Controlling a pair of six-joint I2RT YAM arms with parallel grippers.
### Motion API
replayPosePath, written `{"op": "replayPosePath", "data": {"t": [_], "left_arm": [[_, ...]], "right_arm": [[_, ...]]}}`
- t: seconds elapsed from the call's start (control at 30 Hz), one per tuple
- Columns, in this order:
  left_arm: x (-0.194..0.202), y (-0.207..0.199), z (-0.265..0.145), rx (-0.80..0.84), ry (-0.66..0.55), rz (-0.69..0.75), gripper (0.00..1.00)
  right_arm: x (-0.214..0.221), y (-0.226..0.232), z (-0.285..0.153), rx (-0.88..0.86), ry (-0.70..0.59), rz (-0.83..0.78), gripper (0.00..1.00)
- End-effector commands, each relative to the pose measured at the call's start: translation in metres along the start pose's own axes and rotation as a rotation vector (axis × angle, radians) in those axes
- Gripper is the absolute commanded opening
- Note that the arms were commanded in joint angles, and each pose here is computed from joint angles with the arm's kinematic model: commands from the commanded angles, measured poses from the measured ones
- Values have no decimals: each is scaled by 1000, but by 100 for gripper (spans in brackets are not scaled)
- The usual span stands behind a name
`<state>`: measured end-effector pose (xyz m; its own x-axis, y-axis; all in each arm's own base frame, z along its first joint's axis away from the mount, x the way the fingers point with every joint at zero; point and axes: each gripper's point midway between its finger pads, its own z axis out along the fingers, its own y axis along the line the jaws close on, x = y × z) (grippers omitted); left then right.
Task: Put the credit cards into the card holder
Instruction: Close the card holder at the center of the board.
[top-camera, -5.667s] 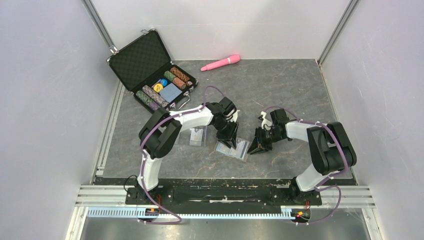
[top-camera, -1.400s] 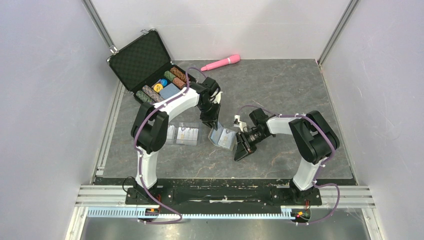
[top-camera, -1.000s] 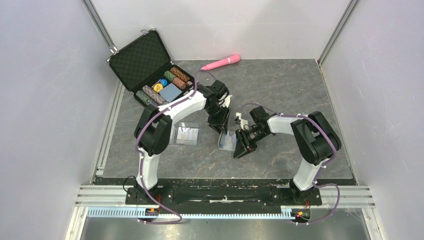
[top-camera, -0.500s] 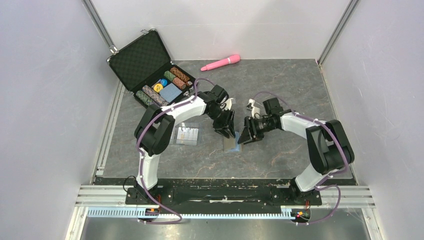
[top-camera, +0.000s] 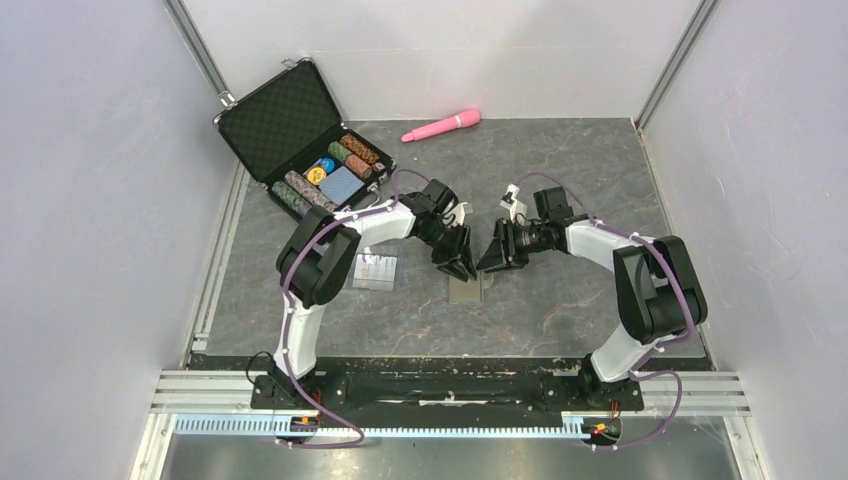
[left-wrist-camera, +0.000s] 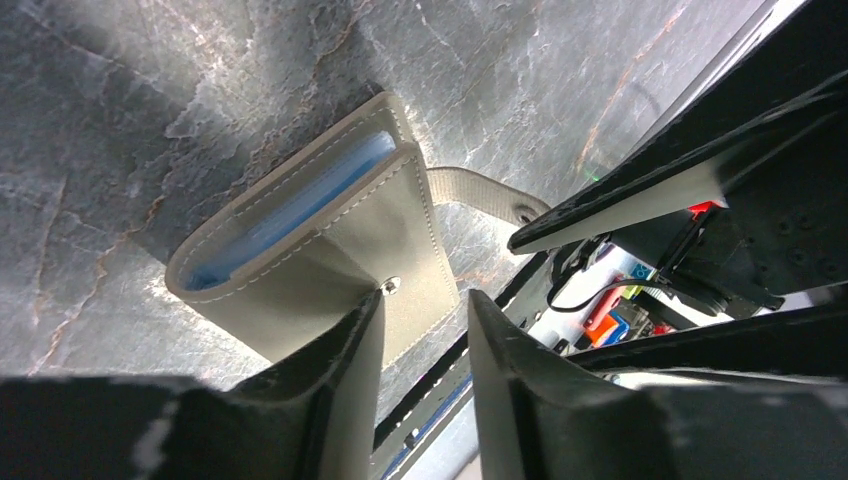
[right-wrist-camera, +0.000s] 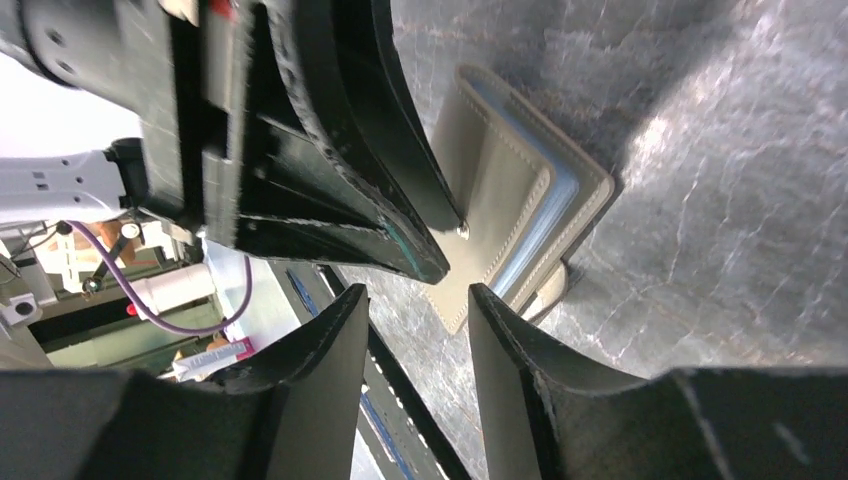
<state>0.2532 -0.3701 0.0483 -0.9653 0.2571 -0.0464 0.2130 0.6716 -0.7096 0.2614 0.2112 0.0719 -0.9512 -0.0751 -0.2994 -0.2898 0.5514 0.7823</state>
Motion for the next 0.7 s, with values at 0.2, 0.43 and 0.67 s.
{"op": "replayPosePath", "data": {"t": [0.2, 0.43, 0.67], "left_arm": [[1, -8, 9, 74, 14, -45, 10], [-1, -17, 2, 93, 2, -29, 23], [-3, -40, -9, 129, -22, 9, 43]], "right_arm": [[-49, 4, 5, -61, -97, -13, 34], [-18, -35, 27, 36, -19, 67, 21], [-7, -63, 30, 153, 1, 122, 15]]}}
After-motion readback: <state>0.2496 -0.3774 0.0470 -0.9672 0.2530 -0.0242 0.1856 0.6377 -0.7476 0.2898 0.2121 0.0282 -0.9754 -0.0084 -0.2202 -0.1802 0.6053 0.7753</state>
